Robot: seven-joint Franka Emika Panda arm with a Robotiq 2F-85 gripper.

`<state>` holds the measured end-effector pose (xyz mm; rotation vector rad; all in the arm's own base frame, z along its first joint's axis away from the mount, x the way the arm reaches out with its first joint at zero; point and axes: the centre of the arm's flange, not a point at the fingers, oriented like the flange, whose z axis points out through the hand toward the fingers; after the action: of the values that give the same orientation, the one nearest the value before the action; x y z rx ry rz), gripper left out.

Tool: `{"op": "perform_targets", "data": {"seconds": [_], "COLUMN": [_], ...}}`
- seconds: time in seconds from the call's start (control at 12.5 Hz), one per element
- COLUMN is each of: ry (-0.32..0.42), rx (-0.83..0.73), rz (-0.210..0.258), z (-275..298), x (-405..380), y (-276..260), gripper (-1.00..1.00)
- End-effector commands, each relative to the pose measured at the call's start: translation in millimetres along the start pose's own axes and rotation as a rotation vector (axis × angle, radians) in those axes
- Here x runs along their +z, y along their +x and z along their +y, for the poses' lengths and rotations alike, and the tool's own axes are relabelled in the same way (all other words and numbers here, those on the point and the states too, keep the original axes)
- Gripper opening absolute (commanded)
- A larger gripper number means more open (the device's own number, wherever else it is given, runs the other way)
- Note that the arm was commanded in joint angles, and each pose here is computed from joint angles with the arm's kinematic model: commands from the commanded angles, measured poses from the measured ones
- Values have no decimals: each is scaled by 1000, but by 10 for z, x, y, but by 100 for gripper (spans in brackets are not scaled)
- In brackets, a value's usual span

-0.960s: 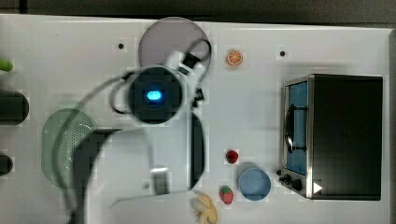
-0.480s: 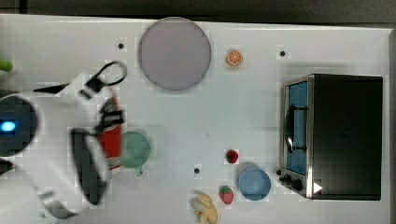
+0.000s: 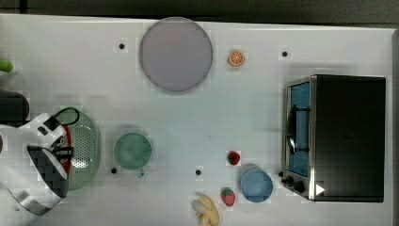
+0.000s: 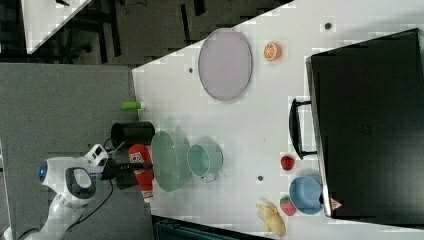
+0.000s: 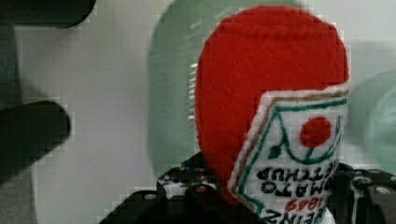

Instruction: Pick Ketchup from the table and place it in strainer.

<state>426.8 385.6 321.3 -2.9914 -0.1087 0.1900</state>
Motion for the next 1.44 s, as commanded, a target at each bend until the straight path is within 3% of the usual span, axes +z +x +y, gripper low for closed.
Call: {"op": "perform_targets", "data": {"seconds": [0.08, 0.32, 0.4, 0.56, 0.64, 0.88, 1.12, 1.44], "ry": [45, 69, 63, 64, 93, 107, 42, -77], "rx": [167, 149, 143, 134, 141, 261, 352, 533], "rz": [60, 47, 35, 36, 72, 145, 222, 312], "z": [36, 51, 89, 145, 120, 100, 343, 1176], "x": [30, 444, 576, 728, 634, 146, -563, -1635], "y": [206, 288, 309, 362, 426, 524, 601, 703], "gripper": [21, 21, 30, 72, 95, 100, 100, 100]}}
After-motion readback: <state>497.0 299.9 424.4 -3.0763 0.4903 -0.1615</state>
